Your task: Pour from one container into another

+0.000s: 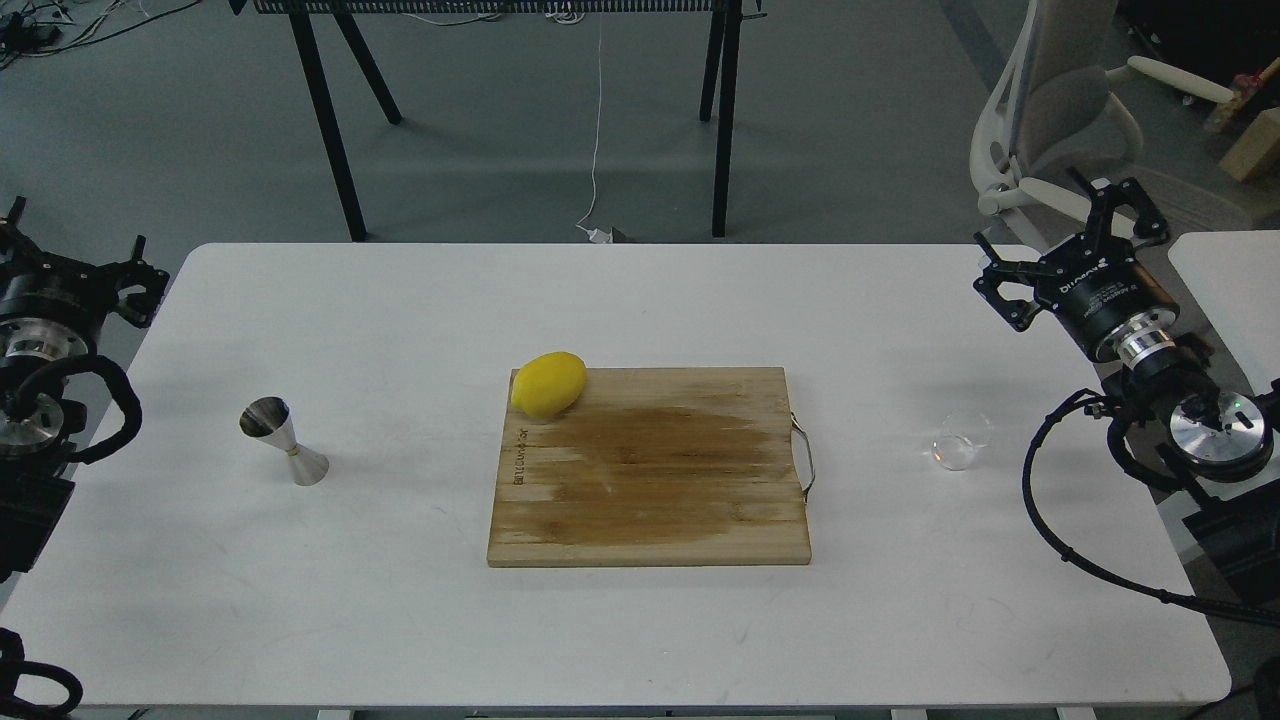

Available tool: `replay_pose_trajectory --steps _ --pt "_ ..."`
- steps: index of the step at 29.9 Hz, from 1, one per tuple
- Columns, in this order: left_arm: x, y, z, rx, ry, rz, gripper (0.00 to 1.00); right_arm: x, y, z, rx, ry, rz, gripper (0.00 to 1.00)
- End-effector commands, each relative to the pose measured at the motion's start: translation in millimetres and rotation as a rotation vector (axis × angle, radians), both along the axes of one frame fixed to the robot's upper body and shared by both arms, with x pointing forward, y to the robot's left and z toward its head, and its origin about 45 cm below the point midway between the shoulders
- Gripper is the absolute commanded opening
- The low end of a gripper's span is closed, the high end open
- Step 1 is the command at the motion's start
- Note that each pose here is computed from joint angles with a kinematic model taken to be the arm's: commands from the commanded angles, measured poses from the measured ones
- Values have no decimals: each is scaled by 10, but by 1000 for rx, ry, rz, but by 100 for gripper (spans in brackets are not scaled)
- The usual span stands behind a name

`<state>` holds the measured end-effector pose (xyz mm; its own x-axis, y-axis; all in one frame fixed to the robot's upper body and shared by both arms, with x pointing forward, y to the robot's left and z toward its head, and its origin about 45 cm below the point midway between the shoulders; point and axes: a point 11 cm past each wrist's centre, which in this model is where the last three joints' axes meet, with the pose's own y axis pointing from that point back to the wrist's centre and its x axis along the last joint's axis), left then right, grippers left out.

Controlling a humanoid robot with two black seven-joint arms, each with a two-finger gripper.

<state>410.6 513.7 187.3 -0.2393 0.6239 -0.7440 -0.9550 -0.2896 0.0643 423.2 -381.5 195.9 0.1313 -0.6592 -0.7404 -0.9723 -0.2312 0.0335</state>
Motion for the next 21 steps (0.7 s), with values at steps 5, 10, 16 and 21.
replay_pose_trajectory --steps 5,10,16,21 --pt "-50 46 -42 1 9 16 100 1 0 1 2 -1 -1 100" --pt "-48 44 -45 -23 0 25 100 -2 3 -6 3 -1 -3 100" --pt "-92 147 -12 29 21 26 100 0 21 -13 9 -2 -3 100" --pt "-216 547 166 307 143 61 100 -13 -14 -8 5 -2 -8 100"
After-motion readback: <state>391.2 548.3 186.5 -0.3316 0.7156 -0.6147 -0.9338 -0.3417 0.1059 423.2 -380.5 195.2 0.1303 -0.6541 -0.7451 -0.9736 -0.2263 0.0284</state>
